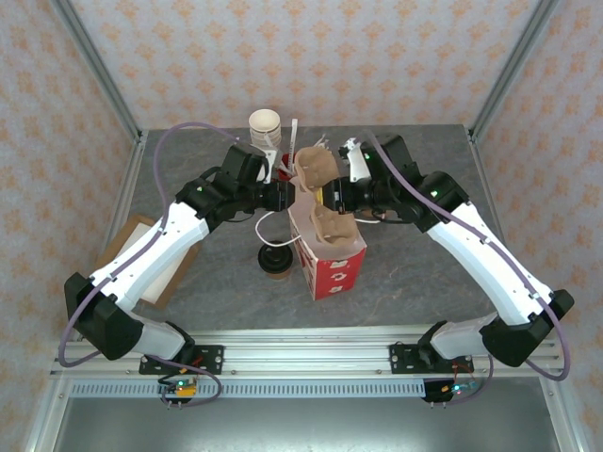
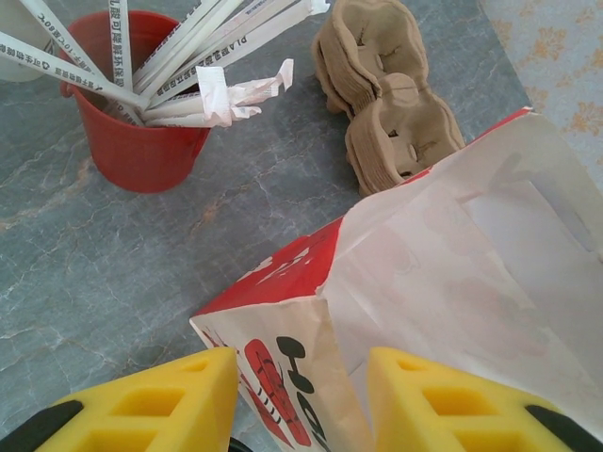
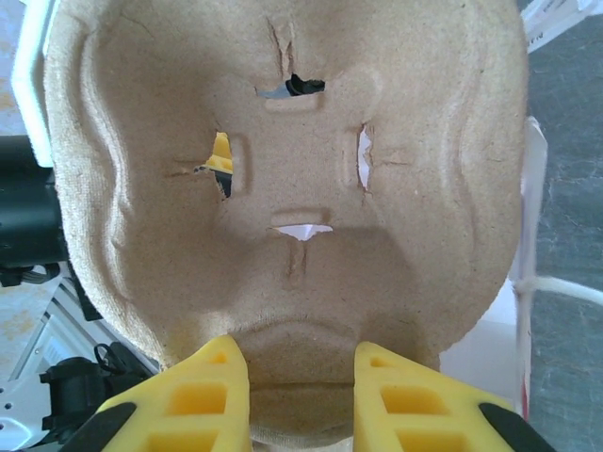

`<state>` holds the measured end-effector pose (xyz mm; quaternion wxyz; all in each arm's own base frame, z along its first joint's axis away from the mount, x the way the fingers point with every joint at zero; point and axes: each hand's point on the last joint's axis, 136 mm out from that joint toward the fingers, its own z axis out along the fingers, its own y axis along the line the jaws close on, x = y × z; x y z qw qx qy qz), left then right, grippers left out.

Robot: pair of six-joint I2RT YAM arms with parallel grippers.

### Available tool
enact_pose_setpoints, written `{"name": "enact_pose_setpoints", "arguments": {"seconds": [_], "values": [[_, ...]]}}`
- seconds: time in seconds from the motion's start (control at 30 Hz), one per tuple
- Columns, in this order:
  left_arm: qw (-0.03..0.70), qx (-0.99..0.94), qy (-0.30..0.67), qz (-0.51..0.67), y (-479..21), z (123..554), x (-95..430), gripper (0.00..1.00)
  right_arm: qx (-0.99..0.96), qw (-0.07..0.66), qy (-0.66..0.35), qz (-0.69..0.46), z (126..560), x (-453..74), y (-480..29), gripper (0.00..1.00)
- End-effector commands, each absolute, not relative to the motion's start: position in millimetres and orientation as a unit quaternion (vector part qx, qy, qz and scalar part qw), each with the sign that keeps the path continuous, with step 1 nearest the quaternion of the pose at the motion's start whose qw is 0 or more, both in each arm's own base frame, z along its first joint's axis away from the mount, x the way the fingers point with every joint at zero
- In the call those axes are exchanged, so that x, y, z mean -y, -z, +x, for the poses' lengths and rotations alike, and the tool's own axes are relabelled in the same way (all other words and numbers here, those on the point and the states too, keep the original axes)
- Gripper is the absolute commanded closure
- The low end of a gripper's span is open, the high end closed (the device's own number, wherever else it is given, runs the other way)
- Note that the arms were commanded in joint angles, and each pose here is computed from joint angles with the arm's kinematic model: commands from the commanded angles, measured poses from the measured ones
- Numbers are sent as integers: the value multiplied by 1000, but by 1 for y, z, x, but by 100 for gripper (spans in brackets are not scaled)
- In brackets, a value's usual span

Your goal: Pack the takeout coffee

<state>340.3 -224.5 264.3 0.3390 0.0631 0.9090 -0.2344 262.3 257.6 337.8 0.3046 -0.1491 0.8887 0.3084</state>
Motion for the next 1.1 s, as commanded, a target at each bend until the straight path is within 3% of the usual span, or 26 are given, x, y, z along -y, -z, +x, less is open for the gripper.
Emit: {"name": "enact_pose_setpoints", "arguments": {"seconds": [0.0,0.37,1.07], "values": [[352,-902,243,57,-275,338,222,59,-879,313,-328,-147,256,-260,-354,76],[353,-903,239,55,-274,338,220,58,-890,286,-329,-135,255,-262,-330,77],[351,-906,227,63,-270,336,217,59,-937,253,-159,-179,251,-232,-278,77]]}}
